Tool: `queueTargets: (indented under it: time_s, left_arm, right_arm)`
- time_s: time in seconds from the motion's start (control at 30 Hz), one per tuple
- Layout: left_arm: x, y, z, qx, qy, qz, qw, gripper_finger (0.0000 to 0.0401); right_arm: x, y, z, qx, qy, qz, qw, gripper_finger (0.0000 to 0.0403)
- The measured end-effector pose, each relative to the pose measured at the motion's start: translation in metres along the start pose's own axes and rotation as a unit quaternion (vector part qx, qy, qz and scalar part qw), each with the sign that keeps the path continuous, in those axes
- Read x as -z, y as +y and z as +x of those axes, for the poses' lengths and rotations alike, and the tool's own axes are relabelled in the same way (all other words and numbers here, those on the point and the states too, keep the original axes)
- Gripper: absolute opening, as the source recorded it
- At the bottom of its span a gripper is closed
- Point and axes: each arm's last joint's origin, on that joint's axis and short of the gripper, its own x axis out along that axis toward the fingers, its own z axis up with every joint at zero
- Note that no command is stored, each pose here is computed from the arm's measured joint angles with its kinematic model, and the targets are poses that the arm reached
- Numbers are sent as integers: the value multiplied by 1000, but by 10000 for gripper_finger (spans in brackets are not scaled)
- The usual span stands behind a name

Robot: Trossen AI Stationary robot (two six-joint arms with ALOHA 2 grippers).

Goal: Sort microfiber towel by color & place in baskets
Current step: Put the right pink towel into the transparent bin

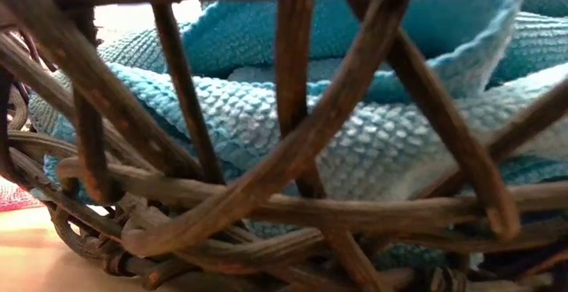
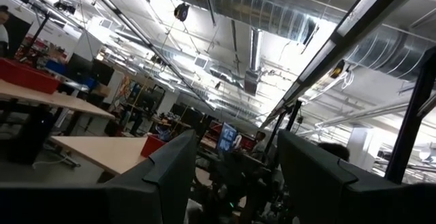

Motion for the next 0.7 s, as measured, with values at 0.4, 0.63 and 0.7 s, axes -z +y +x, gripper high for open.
queueTargets:
  time_s: [0.4, 0.63, 0.7]
  left_arm:
    - [8, 5, 8, -12, 24, 12, 1000, 194]
    - [11, 7, 11, -16, 31, 23, 999, 194]
    - [12, 7, 12, -17, 33, 23, 999, 194]
  right_arm:
    - [142, 14, 50, 139, 196, 144, 960, 304]
    - [184, -22, 74, 258, 212, 197, 922, 304]
    - [188, -28, 79, 266, 211, 199, 919, 304]
